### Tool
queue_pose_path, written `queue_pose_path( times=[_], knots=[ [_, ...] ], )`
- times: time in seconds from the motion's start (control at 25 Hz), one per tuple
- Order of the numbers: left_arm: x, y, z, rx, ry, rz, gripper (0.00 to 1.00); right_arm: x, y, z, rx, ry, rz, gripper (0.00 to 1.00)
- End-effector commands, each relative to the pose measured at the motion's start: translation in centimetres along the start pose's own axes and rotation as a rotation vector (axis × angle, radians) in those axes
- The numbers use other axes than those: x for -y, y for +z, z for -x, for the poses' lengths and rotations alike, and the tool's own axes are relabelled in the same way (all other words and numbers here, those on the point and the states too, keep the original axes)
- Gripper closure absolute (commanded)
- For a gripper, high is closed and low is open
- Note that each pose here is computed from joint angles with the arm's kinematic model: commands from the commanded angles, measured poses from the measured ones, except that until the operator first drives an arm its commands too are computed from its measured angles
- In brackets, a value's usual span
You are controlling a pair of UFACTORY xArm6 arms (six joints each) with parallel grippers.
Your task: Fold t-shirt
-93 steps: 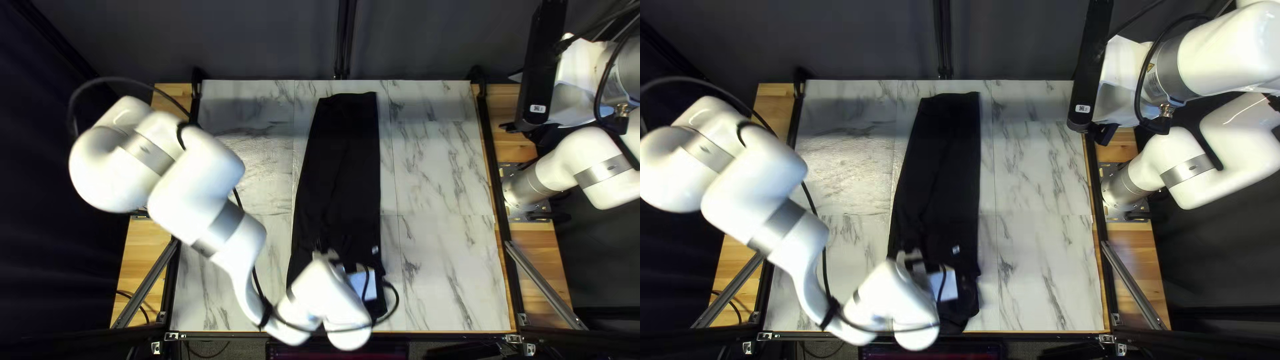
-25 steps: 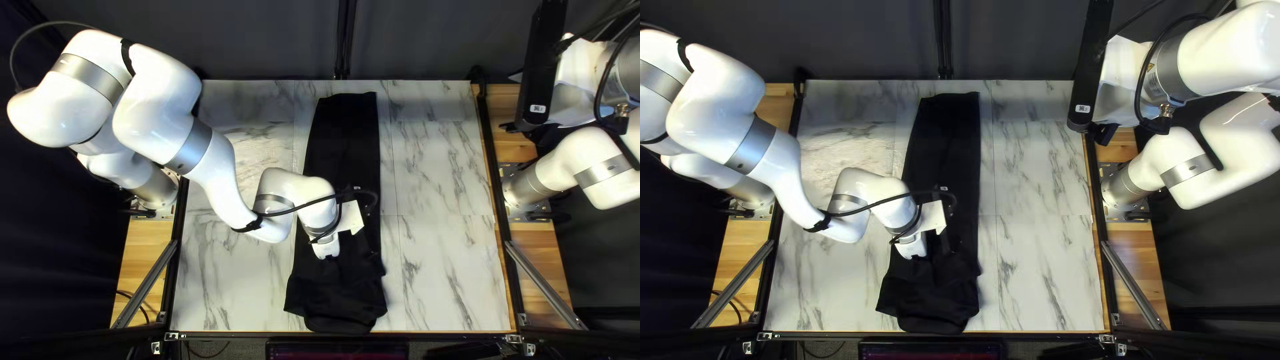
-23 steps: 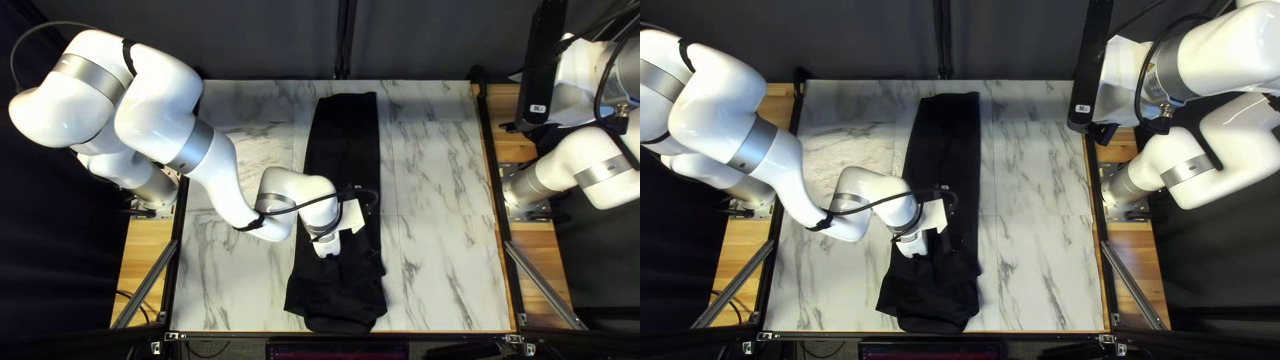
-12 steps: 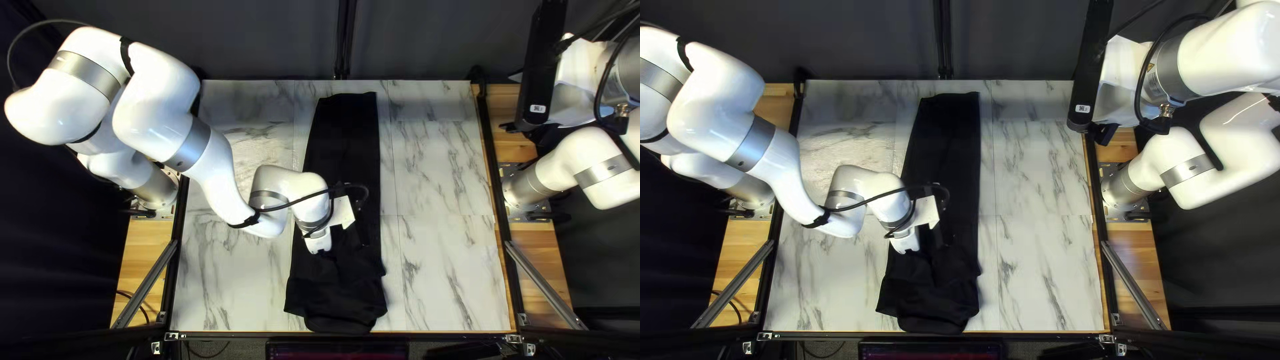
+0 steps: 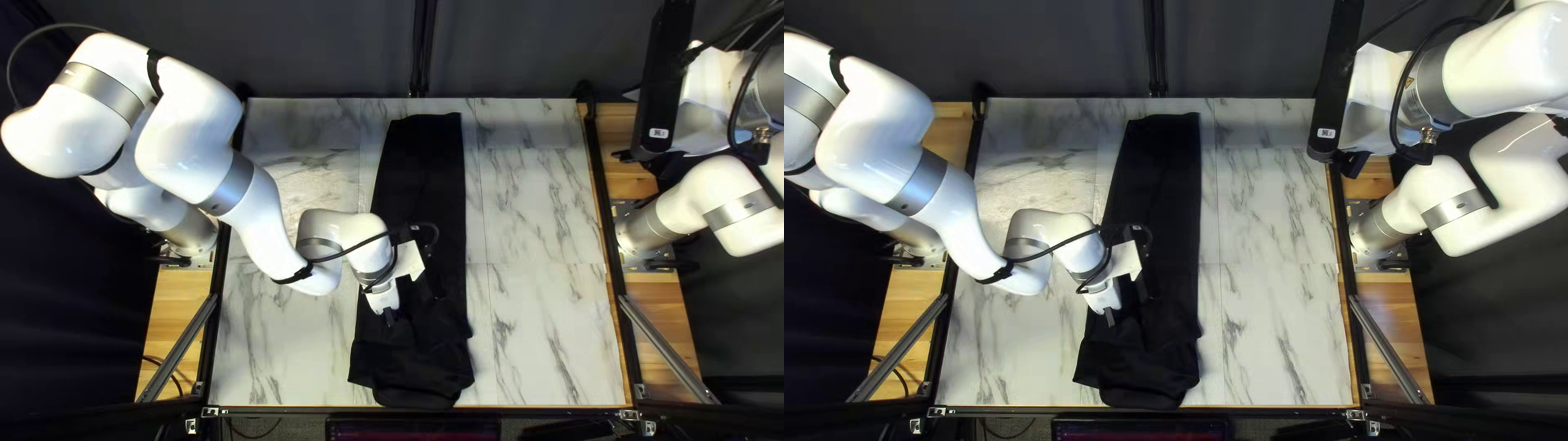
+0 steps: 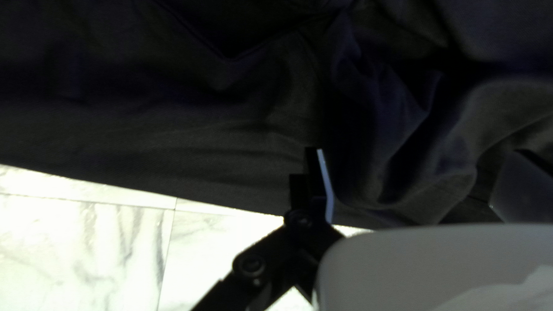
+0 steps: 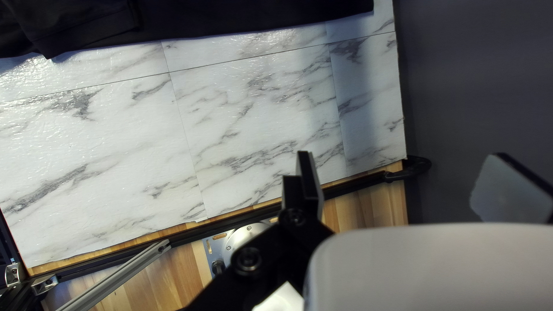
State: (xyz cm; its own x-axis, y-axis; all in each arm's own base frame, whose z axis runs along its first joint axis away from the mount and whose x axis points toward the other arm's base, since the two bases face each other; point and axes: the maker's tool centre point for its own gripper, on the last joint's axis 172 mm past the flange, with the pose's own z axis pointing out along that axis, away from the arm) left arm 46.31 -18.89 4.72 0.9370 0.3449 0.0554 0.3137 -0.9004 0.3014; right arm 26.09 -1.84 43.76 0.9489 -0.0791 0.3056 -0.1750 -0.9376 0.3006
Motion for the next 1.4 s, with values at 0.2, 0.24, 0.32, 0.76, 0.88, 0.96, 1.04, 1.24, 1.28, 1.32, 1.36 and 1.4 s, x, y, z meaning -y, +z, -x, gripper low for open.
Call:
queue_pose_path(
  times=[0.2,0.24,0.32,0.76,0.88,0.96,1.04,1.24,1.28,1.32,1.36,1.4],
  knots=[
    [-3.0,-0.3,2.3,-0.018,0.012,0.048,0.09,0.0,0.0,0.0,0.000,0.000,0.000,0.00],
    [-3.1,-0.3,2.4,-0.019,0.012,0.054,0.12,0.0,0.0,0.0,0.000,0.000,0.000,0.00],
    [-3.6,-0.1,2.6,-0.022,0.013,0.066,0.18,0.0,0.0,0.0,0.000,0.000,0.000,0.00],
    [-6.0,-3.1,1.1,-0.044,0.100,0.061,0.23,0.0,0.0,0.0,0.000,0.000,0.000,0.00],
    [-4.3,-2.5,0.2,-0.039,0.100,0.060,0.20,0.0,0.0,0.0,0.000,0.000,0.000,0.00],
    [-2.5,-1.9,-0.1,-0.032,0.081,0.060,0.20,0.0,0.0,0.0,0.000,0.000,0.000,0.00],
    [-1.6,-1.9,-0.1,-0.030,0.067,0.058,0.18,0.0,0.0,0.0,0.000,0.000,0.000,0.00],
    [-0.1,-2.9,-0.3,-0.028,0.057,0.040,0.09,0.0,0.0,0.0,0.000,0.000,0.000,0.00],
    [0.1,-2.9,-0.4,-0.027,0.054,0.040,0.08,0.0,0.0,0.0,0.000,0.000,0.000,0.00],
    [0.1,-2.7,-0.6,-0.025,0.047,0.045,0.08,0.0,0.0,0.0,0.000,0.000,0.000,0.00],
    [-0.1,-2.4,-0.7,-0.022,0.043,0.051,0.08,0.0,0.0,0.0,0.000,0.000,0.000,0.00],
    [-0.4,-2.1,-0.8,-0.020,0.039,0.057,0.07,0.0,0.0,0.0,0.000,0.000,0.000,0.00]
  ],
)
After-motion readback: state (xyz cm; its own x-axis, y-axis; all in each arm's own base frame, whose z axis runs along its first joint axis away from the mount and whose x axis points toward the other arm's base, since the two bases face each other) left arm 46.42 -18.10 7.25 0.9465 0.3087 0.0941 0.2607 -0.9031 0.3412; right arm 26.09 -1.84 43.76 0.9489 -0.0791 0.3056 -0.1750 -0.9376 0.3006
